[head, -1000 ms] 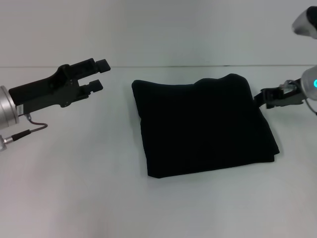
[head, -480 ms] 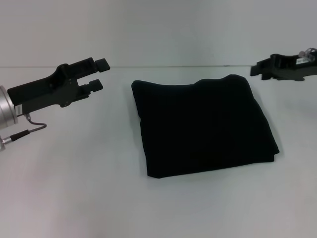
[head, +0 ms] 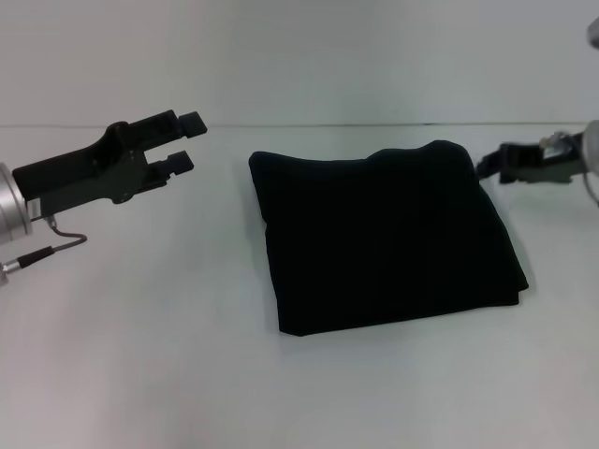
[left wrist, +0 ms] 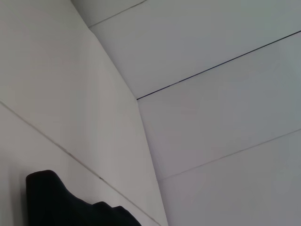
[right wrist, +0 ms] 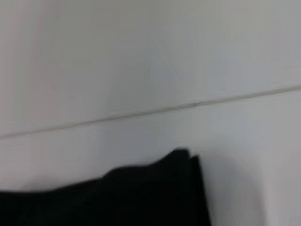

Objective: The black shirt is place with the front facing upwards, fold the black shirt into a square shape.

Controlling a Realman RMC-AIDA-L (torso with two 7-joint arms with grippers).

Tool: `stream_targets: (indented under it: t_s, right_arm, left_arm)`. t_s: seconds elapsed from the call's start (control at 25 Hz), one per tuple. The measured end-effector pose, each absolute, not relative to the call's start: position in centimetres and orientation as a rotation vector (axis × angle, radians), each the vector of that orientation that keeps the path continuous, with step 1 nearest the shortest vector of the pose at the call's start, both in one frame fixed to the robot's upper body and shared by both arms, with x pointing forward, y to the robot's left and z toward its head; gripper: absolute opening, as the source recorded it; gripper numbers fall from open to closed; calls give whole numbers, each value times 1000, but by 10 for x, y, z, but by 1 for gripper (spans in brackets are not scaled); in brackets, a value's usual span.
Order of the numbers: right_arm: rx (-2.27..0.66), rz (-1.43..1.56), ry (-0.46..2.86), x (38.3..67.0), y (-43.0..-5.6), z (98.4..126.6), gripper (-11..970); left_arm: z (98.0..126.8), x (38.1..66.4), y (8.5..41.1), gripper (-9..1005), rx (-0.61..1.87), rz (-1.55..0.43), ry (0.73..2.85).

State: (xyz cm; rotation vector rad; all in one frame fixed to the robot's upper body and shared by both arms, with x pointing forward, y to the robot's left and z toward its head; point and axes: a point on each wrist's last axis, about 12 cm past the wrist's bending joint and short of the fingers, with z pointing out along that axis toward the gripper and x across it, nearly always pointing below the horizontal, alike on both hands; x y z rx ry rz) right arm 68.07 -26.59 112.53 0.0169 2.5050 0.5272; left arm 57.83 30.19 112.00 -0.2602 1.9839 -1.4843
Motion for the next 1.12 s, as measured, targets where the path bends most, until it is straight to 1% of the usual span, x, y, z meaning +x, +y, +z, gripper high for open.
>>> stream_targets:
  t_s: [0.16, 0.36, 0.44, 0.52, 0.68, 0.92, 1.0, 1.12]
  right_arm:
    - [60, 664, 2441, 678, -287, 1151, 411]
    - [76, 920, 2302, 662, -321, 1183, 417]
    - [99, 969, 2288, 658, -333, 1191, 464]
    - [120, 993, 2278, 656, -342, 1196, 511]
    - [134, 1032, 2259, 652, -348, 1200, 605]
    - [126, 1055, 2256, 653, -344, 1201, 761]
    - [126, 1058, 2256, 652, -344, 1200, 761]
    - [130, 1061, 2256, 652, -345, 1200, 762]
  left_arm:
    - [1120, 571, 301, 753, -196, -1516, 2032]
    - [1111, 549, 300, 749, -129, -1587, 2227]
    - [1103, 540, 296, 746, -147, -1623, 2289]
    - [1094, 531, 288, 743, -168, -1661, 2333]
    - [1078, 523, 275, 738, -221, -1691, 2382]
    - [1056, 523, 259, 730, -338, -1677, 2405]
    - [1052, 526, 256, 727, -359, -1656, 2412]
    - [1048, 529, 252, 590, -380, -1630, 2423]
